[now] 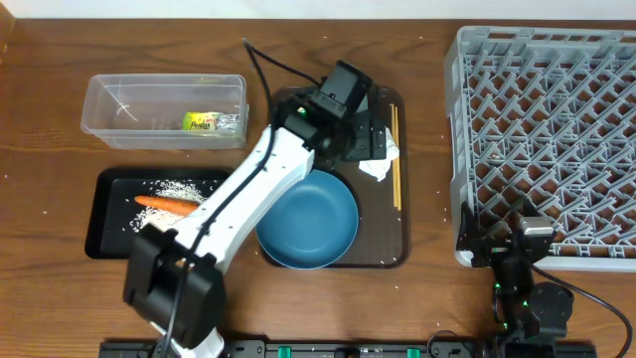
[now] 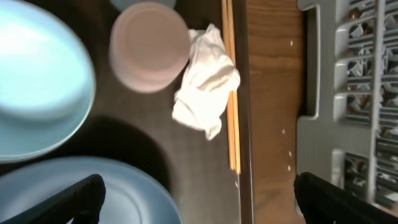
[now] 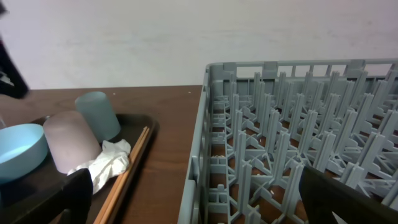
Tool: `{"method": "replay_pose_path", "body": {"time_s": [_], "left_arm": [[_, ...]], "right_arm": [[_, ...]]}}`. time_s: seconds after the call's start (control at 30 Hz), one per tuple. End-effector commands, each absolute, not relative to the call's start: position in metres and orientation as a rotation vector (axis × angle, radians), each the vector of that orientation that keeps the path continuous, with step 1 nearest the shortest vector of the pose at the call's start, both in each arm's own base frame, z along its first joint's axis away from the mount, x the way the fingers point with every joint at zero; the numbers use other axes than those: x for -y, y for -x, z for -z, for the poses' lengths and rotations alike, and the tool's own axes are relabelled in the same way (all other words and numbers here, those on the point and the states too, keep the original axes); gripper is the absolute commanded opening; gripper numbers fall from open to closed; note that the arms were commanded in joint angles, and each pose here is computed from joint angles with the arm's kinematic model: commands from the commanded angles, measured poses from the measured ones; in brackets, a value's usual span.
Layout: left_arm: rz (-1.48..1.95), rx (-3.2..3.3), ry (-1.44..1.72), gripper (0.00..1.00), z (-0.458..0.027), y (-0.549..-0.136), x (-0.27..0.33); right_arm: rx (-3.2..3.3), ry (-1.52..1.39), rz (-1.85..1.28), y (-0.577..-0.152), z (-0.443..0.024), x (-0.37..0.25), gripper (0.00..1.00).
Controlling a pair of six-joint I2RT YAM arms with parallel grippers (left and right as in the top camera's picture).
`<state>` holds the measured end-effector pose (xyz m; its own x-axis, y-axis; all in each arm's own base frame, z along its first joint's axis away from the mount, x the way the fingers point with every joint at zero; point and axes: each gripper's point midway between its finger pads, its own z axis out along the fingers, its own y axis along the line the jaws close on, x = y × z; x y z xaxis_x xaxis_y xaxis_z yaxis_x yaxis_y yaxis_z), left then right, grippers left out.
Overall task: Sort waste into correct bins and load items into the dishwasher rack
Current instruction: 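Reach the left gripper to the white tissue on the brown tray, then pinch the white tissue with the left gripper and lift it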
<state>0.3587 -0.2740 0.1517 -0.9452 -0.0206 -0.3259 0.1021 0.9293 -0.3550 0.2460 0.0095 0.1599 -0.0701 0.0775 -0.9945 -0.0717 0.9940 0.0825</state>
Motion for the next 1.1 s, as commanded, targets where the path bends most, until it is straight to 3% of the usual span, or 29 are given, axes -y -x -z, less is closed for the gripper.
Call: {"method": "replay_pose_path", "body": {"time_s": [0.0, 0.23, 0.47, 1.07], "left_arm": [[0.520, -2.744, -0.157, 0.98, -0.139, -0.360, 0.290], [0.548, -2.744, -0.174, 0.95, -0.112, -0.362, 0.319], [0.610, -2.796, 0.199, 0.93, -0.076, -0.374, 0.332], [0.607, -2.761, 0.552, 0.88, -0.061, -0.384, 0.331]], "right_arm": [[-1.635, -0.020, -0.106, -0.246, -0.159, -0.005, 0.99], [-1.635, -0.020, -0.106, -0.246, -0.159, -0.005, 0.99], [-1.635, -0.020, -0.106, -0.246, -0.159, -0.005, 0.99], [-1.635, -0.020, -0.106, -0.246, -0.159, -0.005, 0.99]]}}
